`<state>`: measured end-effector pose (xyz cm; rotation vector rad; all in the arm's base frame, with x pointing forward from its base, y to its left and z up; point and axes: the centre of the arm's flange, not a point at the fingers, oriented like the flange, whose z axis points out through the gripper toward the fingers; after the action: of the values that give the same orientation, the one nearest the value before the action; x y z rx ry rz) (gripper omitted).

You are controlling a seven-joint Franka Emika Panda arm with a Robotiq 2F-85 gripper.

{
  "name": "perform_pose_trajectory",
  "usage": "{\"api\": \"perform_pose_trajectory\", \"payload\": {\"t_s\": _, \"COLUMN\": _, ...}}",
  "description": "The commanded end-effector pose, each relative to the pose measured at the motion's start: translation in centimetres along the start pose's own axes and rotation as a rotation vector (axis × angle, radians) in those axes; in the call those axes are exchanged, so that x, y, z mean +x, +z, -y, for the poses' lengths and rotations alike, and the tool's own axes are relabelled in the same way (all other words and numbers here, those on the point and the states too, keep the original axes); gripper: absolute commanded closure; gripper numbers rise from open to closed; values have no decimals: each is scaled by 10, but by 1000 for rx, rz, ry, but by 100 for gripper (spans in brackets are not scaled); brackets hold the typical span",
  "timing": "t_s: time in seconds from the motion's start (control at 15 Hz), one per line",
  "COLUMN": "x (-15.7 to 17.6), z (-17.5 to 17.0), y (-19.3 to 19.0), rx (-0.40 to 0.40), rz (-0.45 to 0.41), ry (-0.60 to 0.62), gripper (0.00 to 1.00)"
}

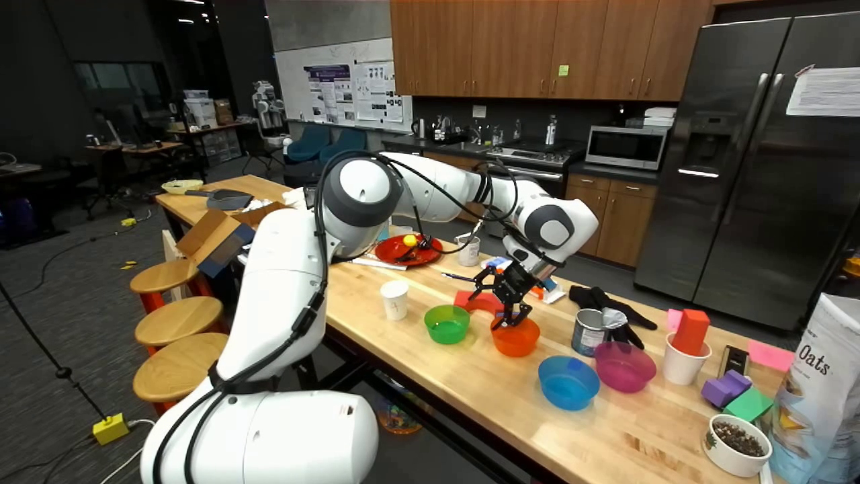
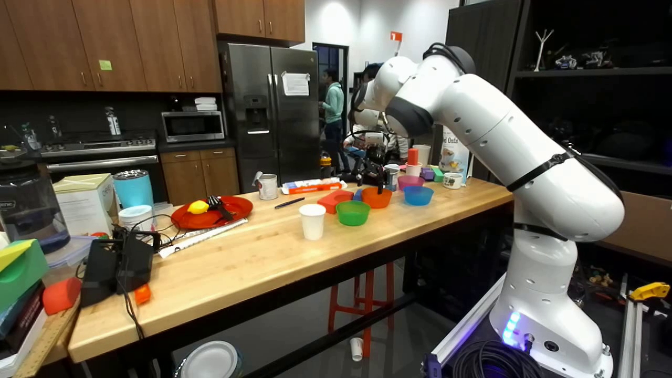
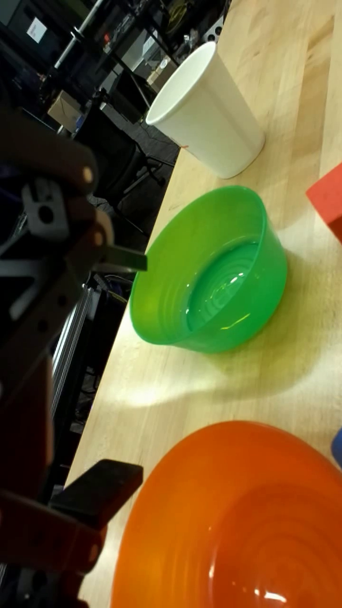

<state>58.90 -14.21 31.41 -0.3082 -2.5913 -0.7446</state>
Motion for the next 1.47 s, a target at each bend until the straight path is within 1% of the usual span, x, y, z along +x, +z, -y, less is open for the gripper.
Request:
{"api": "perform_pose_trajectory", "payload": {"t_s": 0.0, "x": 0, "z": 0, "y": 0, "rx": 0, "rz": 0, "ry": 0, "gripper": 0}}
{"api": "perform_pose_trajectory", "payload": {"t_s": 0.73, "x": 0, "z": 0, "y": 0, "rx": 0, "rz": 0, "ry": 0, "gripper": 0}}
{"api": "perform_pose_trajectory", "payload": {"t_s": 0.87, "x": 0, "z": 19, "y": 1, "rx": 14, "rz": -9, "ry": 85, "gripper": 0}}
{"api": "perform_pose_trajectory", "payload": {"t_s": 1.0, "x": 4, "z": 45, "y": 3, "rx": 28, "rz": -21, "ry": 160, "gripper": 0}}
{"api": "perform_pose_trajectory", "payload": {"t_s": 1.2, "x": 13, "z": 88, "y": 5, "rx": 90, "rz": 21, "ry": 285, "gripper": 0}}
{"api": "perform_pose_trajectory", "payload": {"t_s": 1.27, "x": 18, "z": 102, "y": 7, "rx": 125, "rz": 48, "ry": 314, "gripper": 0}}
{"api": "perform_pose_trajectory", "payload": {"t_s": 1.33, "x": 18, "z": 91, "y": 3, "rx": 83, "rz": 4, "ry": 252, "gripper": 0}}
{"api": "perform_pose_trajectory", "payload": {"t_s": 1.4, "x": 22, "z": 98, "y": 0, "rx": 95, "rz": 13, "ry": 274, "gripper": 0}}
